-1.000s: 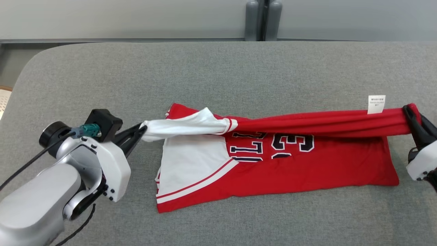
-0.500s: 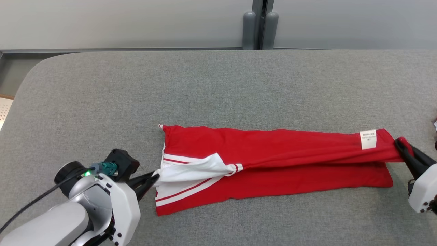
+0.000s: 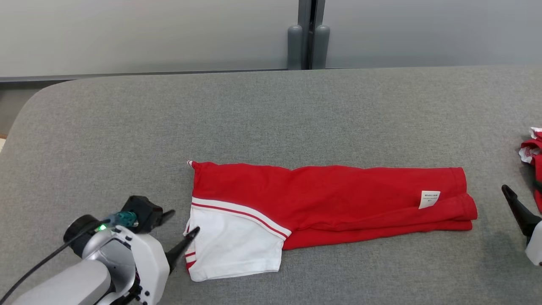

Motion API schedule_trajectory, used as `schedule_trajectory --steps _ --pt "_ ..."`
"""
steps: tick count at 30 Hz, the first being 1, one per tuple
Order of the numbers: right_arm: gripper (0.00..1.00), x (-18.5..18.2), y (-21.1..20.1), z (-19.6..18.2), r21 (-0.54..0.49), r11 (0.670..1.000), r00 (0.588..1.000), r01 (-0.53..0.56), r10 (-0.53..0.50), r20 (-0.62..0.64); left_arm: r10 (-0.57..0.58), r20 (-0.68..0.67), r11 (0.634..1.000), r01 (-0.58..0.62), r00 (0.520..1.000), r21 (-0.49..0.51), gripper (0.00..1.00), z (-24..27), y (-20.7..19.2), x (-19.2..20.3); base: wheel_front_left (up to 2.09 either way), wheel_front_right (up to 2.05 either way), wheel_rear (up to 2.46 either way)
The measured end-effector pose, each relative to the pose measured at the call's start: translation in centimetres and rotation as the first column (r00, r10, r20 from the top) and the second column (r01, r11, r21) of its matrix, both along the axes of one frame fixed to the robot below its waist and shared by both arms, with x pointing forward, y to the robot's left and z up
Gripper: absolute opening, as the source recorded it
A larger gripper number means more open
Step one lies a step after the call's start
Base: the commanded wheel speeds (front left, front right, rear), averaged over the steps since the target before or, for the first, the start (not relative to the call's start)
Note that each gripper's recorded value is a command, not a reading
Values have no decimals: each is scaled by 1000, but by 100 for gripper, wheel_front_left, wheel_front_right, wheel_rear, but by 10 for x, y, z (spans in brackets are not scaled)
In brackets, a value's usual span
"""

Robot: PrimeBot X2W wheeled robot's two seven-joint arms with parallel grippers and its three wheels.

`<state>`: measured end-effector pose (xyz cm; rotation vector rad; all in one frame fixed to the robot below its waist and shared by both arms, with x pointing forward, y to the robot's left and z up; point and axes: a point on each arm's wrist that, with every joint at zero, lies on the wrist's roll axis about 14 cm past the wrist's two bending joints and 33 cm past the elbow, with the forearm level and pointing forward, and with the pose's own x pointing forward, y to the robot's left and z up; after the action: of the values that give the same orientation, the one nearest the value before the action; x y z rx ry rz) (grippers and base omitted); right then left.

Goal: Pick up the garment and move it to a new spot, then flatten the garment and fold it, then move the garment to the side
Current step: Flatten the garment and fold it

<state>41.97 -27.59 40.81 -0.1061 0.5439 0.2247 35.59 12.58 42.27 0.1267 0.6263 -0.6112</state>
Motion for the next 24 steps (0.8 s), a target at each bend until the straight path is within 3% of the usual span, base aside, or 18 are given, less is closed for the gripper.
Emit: schedule_trajectory --steps 3,7,12,14,16,18,21,24 --pt "100 7 3 12 31 999 998 18 -19 64 67 101 997 -65 993 -30 100 18 8 18 0 0 0" --pt "100 25 26 39 155 988 981 26 -54 185 197 272 975 -161 942 -151 100 56 14 45 0 0 0" --pt "100 42 45 87 285 959 935 10 -110 338 392 373 900 -267 841 -344 100 95 24 61 0 0 0" --pt "100 42 54 104 297 955 909 -20 -106 404 446 408 876 -297 797 -379 100 109 29 66 0 0 0" --pt "100 37 58 111 252 967 886 -48 -76 458 513 503 848 -321 696 -421 100 143 40 75 0 0 0" --pt "100 30 69 119 259 964 860 -64 -79 505 553 532 826 -335 642 -454 100 152 43 69 0 0 0" --pt "100 14 88 118 265 961 841 -82 -76 535 630 479 769 -401 611 -498 100 133 48 53 0 0 0" --pt "100 1 93 116 294 954 831 -65 -112 546 659 463 743 -418 593 -522 100 125 50 42 0 0 0"
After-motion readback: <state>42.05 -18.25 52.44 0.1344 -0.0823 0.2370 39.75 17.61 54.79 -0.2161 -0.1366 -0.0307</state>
